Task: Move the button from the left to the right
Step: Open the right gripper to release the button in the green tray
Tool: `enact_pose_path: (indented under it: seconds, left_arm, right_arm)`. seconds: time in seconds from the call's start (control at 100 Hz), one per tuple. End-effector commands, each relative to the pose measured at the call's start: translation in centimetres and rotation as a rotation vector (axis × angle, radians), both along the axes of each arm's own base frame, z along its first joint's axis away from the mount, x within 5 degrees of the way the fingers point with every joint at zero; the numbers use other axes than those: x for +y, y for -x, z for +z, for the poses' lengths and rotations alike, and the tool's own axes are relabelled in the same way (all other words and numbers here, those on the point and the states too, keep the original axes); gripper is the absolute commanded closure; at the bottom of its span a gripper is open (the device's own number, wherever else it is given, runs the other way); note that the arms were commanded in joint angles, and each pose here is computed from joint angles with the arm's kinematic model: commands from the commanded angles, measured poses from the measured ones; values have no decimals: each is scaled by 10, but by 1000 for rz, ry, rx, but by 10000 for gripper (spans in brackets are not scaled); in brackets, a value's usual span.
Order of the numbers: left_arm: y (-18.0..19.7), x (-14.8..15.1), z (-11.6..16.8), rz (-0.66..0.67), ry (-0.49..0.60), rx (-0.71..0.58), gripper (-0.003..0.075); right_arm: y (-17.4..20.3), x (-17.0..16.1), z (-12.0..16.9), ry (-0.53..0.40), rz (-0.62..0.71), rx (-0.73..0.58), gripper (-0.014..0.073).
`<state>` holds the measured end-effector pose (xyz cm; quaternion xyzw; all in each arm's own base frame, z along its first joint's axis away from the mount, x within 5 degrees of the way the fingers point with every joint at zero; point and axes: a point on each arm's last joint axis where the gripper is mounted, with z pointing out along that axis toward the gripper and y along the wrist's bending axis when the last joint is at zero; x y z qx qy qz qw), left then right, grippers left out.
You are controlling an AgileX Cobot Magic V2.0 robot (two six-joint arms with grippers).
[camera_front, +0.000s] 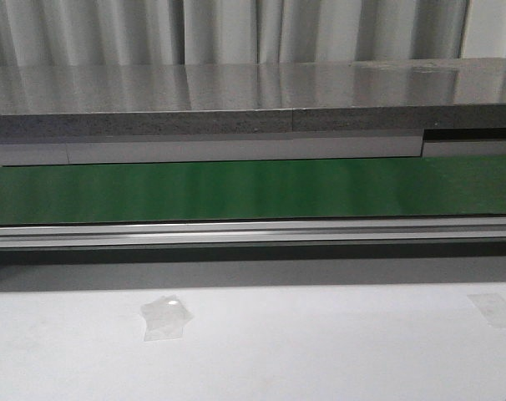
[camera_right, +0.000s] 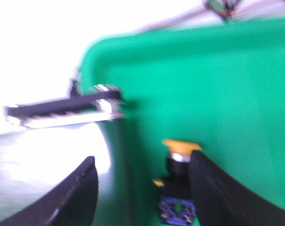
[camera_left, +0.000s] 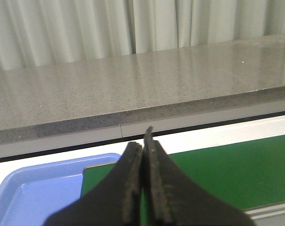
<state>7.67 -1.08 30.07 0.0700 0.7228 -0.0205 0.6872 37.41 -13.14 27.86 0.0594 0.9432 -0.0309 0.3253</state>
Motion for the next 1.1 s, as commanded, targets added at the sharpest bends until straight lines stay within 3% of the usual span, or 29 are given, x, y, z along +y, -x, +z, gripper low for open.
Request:
enact_pose_path:
  seconds: [0.0,0.23,0.51,0.72,1.09]
  left_arm:
    - [0,2,16,16,24,-96,740]
    - [0,2,16,16,24,-96,740]
    - [0,2,16,16,24,-96,740]
    - [0,2,16,16,24,-96,740]
    - [0,2,16,16,24,-96,740]
  right_arm:
    - [3,23,52,42,34,-194,159]
    - [13,80,88,62,170,-314,159]
    - [56,119,104,78,245,-446,159]
    - [106,133,91,97,251,-556,159]
    - [199,149,42,95,309,-684,159]
